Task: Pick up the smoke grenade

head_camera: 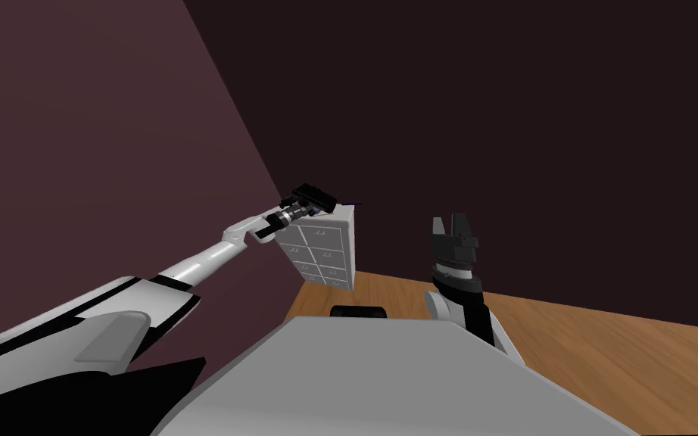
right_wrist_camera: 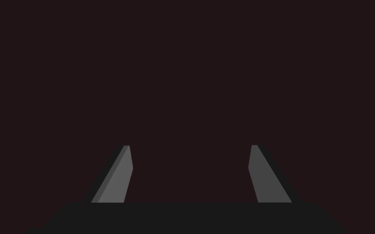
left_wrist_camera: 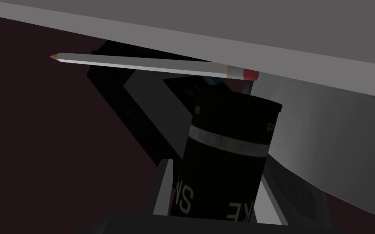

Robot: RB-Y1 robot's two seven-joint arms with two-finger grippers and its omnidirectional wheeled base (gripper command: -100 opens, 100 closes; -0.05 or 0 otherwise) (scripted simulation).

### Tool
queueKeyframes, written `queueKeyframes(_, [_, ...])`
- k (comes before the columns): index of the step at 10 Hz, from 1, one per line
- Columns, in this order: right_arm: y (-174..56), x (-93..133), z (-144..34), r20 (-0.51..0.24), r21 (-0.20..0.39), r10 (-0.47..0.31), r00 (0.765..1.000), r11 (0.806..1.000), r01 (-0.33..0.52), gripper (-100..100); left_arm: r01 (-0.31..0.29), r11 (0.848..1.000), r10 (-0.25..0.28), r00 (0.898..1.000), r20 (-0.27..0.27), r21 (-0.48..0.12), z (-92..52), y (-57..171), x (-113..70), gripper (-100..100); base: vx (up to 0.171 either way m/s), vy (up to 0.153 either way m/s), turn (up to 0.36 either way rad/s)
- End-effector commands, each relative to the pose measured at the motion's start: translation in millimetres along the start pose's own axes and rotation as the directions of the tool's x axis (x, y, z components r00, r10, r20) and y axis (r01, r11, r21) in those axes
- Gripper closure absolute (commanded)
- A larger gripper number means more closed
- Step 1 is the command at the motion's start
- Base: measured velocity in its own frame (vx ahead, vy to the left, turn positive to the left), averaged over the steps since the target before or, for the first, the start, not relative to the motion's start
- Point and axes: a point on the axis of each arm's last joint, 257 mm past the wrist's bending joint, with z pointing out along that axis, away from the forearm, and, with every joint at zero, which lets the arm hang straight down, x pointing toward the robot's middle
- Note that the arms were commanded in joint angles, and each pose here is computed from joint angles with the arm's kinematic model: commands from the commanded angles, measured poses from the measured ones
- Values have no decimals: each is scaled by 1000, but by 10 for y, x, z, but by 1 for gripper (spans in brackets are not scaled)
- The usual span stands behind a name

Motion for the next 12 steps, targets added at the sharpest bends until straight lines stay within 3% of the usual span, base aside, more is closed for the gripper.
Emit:
queueKeyframes(1, [0, 0, 0, 0, 0, 0, 1000, 1000, 0, 0, 8, 1000, -8, 1000, 12, 1, -57, -50, -18, 100, 13, 38, -16])
queueKeyframes(2, [0, 0, 0, 0, 0, 0, 1000, 1000, 0, 0, 7, 999, -6, 999, 35, -33, -100, -2, -81, 100, 22, 58, -252])
queueKeyframes(4, [0, 0, 0, 0, 0, 0, 1000, 1000, 0, 0, 17, 999, -16, 999, 48, -31, -184, -74, -85, 100, 11, 56, -69])
queueKeyframes(5, [0, 0, 0, 0, 0, 0, 1000, 1000, 0, 0, 28, 999, -27, 999, 30, -34, -228, -70, 42, 100, 12, 0, 34])
queueKeyframes(6, [0, 0, 0, 0, 0, 0, 1000, 1000, 0, 0, 23, 998, -19, 998, 64, -65, -275, -53, -91, 100, 11, 36, -297])
queueKeyframes(7, [0, 0, 0, 0, 0, 0, 1000, 1000, 0, 0, 27, 997, -22, 997, 70, -71, -327, -62, -98, 100, 16, 62, -180])
queueKeyframes(9, [0, 0, 0, 0, 0, 0, 1000, 1000, 0, 0, 43, 996, -40, 998, 46, -73, -414, -88, 79, 100, 13, 23, 44])
queueKeyframes(10, [0, 0, 0, 0, 0, 0, 1000, 1000, 0, 0, 43, 996, -40, 998, 46, -73, -414, -88, 79, 100, 0, 0, 0])
queueKeyframes(12, [0, 0, 0, 0, 0, 0, 1000, 1000, 0, 0, 43, 991, -33, 996, 77, -125, -563, -26, -30, 100, 10, 62, -243])
